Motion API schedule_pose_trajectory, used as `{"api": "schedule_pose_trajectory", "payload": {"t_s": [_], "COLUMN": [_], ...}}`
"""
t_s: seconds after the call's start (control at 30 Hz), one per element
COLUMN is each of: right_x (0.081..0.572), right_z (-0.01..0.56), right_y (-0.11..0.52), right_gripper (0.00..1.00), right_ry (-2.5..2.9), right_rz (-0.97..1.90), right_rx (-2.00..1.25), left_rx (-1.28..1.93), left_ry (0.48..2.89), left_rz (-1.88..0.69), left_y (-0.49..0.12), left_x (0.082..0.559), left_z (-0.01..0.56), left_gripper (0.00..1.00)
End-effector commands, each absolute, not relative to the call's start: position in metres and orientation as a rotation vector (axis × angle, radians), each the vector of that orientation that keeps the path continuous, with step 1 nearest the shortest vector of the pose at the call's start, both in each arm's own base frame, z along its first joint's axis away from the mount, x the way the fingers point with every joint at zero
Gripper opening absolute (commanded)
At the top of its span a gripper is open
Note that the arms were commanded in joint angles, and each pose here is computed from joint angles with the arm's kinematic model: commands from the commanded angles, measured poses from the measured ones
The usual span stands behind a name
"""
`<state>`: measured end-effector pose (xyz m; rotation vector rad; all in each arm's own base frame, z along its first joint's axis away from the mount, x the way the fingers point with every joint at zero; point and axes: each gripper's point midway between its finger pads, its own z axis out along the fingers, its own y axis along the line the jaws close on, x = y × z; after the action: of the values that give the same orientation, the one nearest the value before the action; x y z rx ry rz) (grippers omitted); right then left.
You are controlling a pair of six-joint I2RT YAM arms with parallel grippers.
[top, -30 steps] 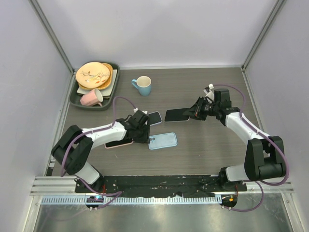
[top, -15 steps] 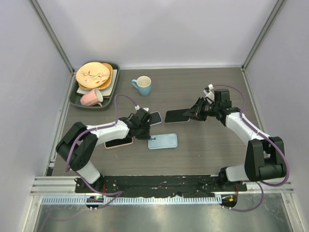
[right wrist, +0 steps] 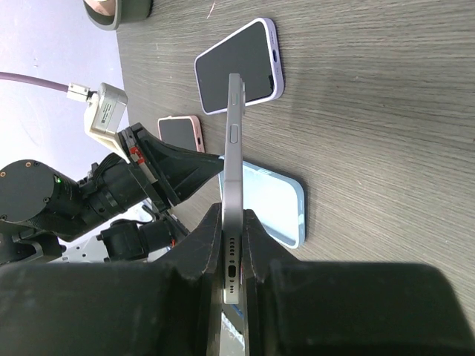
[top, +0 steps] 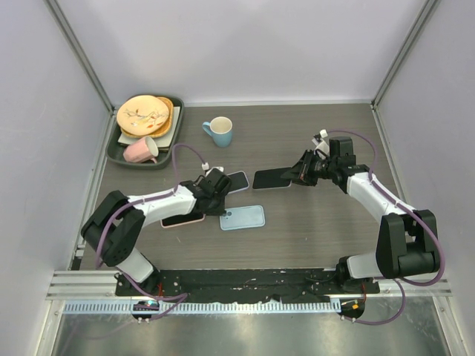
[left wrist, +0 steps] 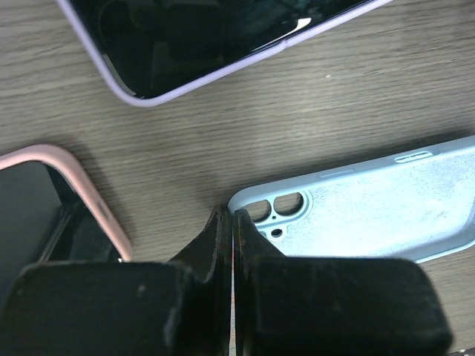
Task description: Put the phone into the phone case
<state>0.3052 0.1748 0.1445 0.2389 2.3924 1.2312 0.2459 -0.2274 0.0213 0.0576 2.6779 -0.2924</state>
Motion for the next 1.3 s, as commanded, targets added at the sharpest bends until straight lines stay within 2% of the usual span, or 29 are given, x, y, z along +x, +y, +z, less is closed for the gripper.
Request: {"api": "schedule_pose_trajectory", "payload": {"t_s": [0.0,0.07,0.13,0.17,0.2,0.27,0.3,0.57,0.87,1.03,1.27], "right_x": [0.308,0.308,0.306,0.306,0.305,0.303,0.302,0.285,0.250,0.235,0.232], "right_z": [0.169,0.169,0.167,0.168,0.168,0.169,0.170,0.170,0.168,0.157,0.129], "right_y": [0.179,0.179,0.180,0.180,0.181,0.181,0.182,0.196,0.256,0.285,0.289], "right_gripper": [0.01,0.01,0.01,0.01,0.01,0.01,0.01,0.01,0.01,0.01,0.01], "right_ry": [2.308,2.310,2.313,2.313,2.312,2.313,2.312,2.334,2.363,2.377,2.391], "right_rz": [1.281,1.286,1.289,1.290,1.292,1.297,1.300,1.357,1.462,1.495,1.497], "right_rx": [0.141,0.142,0.137,0.138,0.134,0.129,0.121,0.006,-0.194,-0.247,-0.189], "left_rx": [0.005,0.009,0.012,0.017,0.021,0.020,0.021,0.030,-0.046,-0.065,-0.070], "left_ry": [2.654,2.648,2.640,2.631,2.617,2.595,2.570,2.422,2.255,2.244,2.266], "left_rz": [-0.236,-0.258,-0.271,-0.279,-0.289,-0.300,-0.317,-0.423,-0.467,-0.455,-0.452], "left_y": [-0.211,-0.213,-0.215,-0.216,-0.217,-0.218,-0.219,-0.222,-0.201,-0.194,-0.193], "left_x": [0.243,0.243,0.244,0.246,0.247,0.250,0.252,0.258,0.257,0.254,0.251], "left_z": [0.031,0.034,0.038,0.042,0.047,0.056,0.065,0.118,0.163,0.164,0.155], "left_gripper": [0.00,0.03,0.14,0.34,0.43,0.56,0.59,0.64,0.68,0.68,0.69]}}
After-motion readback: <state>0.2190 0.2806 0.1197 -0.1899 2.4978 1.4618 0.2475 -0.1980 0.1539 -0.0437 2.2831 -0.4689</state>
